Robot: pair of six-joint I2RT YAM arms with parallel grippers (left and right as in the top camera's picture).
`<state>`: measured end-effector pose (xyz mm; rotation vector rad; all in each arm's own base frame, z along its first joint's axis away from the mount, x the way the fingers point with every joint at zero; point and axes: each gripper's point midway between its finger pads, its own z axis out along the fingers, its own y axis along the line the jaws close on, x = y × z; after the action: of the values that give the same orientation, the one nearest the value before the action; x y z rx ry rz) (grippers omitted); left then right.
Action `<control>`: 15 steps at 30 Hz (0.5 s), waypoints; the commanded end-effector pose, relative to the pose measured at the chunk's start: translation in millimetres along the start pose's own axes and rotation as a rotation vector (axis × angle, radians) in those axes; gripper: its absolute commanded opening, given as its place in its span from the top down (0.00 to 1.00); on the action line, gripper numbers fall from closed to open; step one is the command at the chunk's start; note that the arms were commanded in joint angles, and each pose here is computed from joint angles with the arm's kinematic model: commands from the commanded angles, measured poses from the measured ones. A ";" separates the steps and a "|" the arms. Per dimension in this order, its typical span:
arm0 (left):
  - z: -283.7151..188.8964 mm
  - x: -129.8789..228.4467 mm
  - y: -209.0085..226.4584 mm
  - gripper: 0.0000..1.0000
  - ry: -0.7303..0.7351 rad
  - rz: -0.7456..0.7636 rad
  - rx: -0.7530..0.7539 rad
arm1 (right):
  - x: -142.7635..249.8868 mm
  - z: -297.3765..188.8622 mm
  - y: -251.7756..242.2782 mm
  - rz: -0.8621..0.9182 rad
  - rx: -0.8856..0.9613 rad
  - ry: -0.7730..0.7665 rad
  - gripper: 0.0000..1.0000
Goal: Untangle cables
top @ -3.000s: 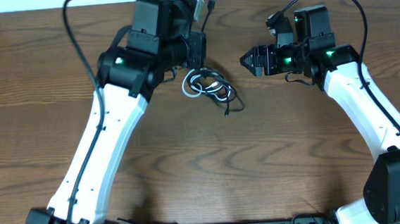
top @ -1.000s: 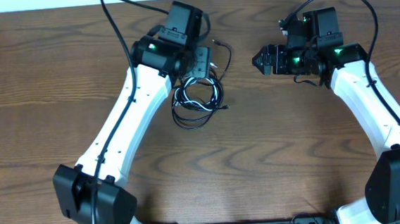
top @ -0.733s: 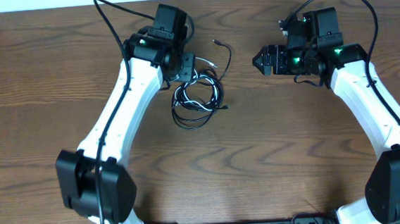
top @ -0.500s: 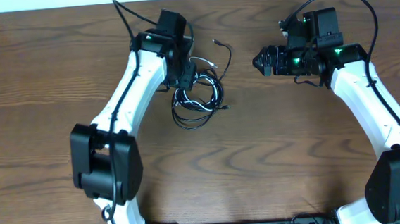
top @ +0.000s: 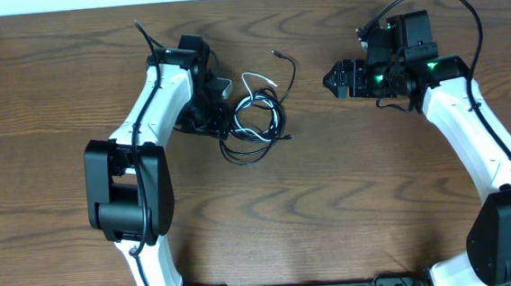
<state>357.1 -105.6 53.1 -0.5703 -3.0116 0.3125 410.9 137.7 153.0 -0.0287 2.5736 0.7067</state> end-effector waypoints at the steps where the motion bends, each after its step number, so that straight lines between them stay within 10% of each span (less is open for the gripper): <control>1: 6.4 4.0 -20.0 0.50 0.006 0.057 0.114 | -3.5 -1.3 1.7 -0.017 0.002 -0.006 0.16; 15: 37.3 5.3 -5.8 0.50 -0.019 0.020 0.060 | 0.1 -0.6 2.5 -0.016 0.003 0.008 0.16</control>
<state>346.0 -119.4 20.6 -0.6287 -2.9994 0.4302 408.1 137.4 151.1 -0.0253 2.5881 0.7059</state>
